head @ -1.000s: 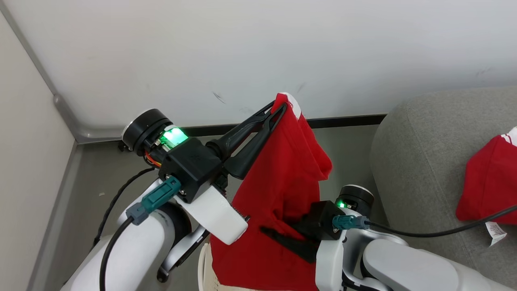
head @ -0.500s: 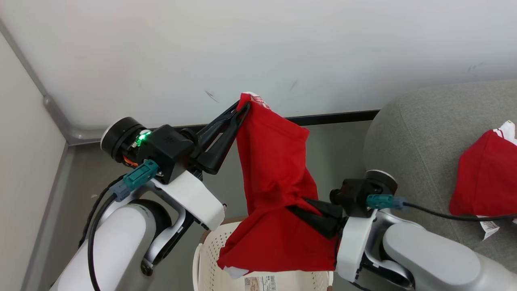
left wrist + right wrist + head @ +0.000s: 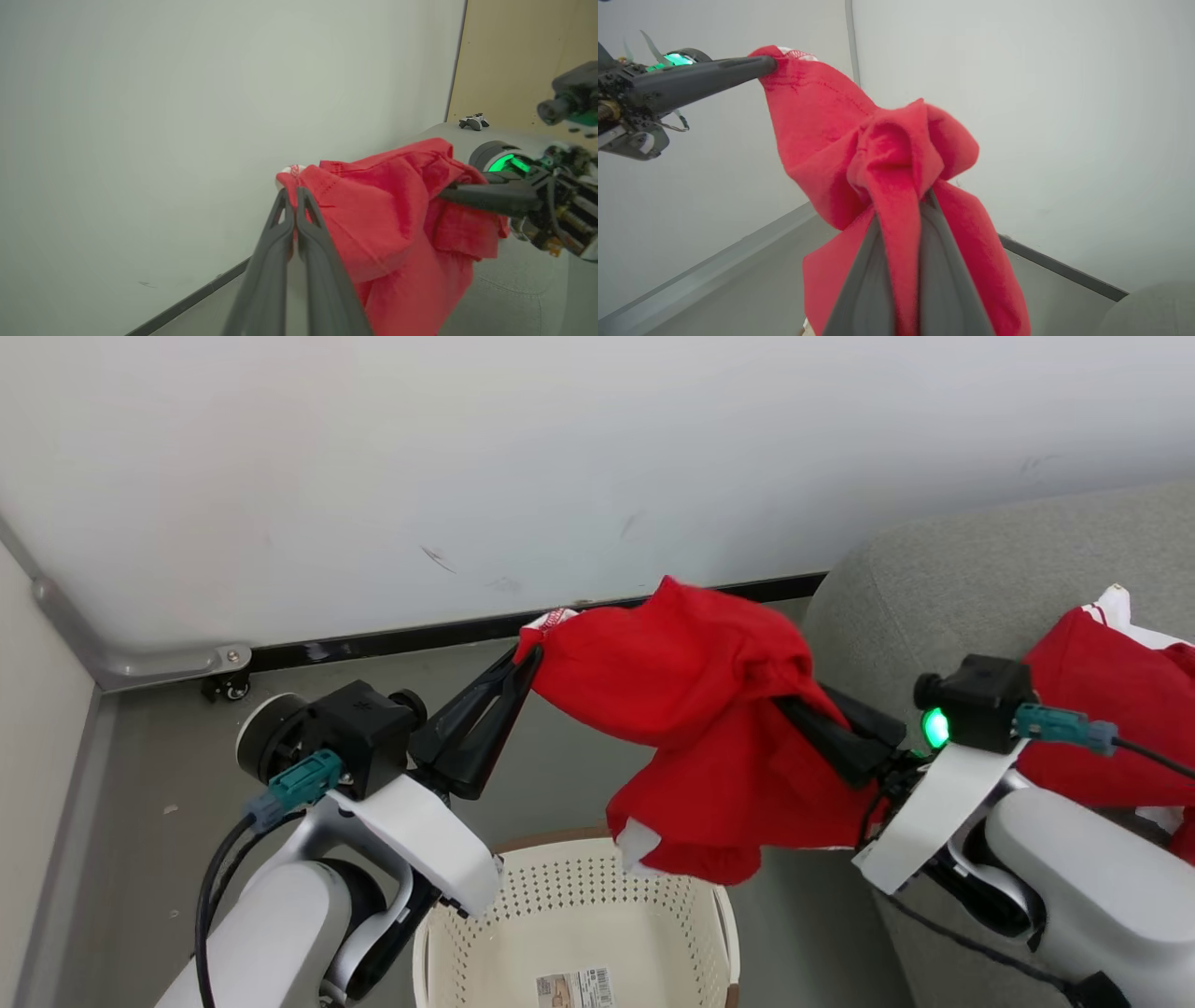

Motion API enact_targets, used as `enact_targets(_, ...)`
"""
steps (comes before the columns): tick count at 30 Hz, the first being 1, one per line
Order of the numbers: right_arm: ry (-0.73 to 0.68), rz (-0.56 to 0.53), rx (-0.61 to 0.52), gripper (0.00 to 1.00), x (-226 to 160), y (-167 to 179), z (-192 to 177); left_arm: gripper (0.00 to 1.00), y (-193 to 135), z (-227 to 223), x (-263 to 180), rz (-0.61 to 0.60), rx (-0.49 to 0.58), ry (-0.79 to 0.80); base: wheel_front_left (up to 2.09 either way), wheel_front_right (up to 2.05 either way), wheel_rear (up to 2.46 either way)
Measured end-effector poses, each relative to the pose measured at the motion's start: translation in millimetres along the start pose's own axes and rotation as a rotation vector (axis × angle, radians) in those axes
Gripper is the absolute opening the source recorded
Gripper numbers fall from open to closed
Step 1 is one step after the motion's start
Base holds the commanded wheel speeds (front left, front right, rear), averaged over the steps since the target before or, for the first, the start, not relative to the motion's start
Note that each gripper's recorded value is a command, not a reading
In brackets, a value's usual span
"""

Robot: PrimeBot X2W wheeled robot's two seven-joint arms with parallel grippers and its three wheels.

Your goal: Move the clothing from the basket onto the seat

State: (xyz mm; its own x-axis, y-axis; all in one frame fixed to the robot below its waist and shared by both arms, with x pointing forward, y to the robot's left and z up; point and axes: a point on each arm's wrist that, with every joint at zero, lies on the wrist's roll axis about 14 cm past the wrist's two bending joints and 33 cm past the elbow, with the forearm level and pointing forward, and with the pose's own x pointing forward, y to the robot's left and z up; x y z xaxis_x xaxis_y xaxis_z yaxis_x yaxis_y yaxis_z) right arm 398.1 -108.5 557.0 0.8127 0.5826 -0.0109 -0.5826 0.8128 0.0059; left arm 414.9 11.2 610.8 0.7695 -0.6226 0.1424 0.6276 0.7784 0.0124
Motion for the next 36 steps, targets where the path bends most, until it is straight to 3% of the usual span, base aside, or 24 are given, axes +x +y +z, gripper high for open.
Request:
enact_targets(10, -0.079, -0.149, 0.020, 0.00, -20, -46, 23, 0.00, -36, -9, 3, -0.129, -0.086, -0.017, 0.00, 0.00, 0.00)
enact_targets(11, -0.085, -0.159, 0.020, 0.00, -21, -49, 24, 0.25, -38, -8, 3, -0.134, -0.098, -0.020, 0.00, 0.00, 0.00)
enact_targets(13, -0.089, -0.176, 0.022, 0.00, -23, -54, 25, 0.46, -42, -8, 3, -0.147, -0.111, -0.025, 0.00, 0.00, 0.00)
enact_targets(14, -0.091, -0.185, 0.025, 0.00, -25, -56, 26, 0.69, -43, -10, 2, -0.150, -0.117, -0.022, 0.00, 0.00, 0.00)
enact_targets(15, -0.092, -0.192, 0.028, 0.00, -26, -58, 26, 0.85, -44, -11, 1, -0.152, -0.121, -0.019, 0.00, 0.00, 0.00)
enact_targets(17, -0.096, -0.205, 0.030, 0.00, -27, -62, 27, 1.00, -47, -13, 0, -0.163, -0.125, -0.018, 0.00, 0.00, 0.00)
enact_targets(36, -0.095, -0.339, 0.019, 0.00, -57, -100, 24, 1.00, -76, -24, -4, -0.244, -0.191, -0.007, 0.00, 0.00, 0.00)
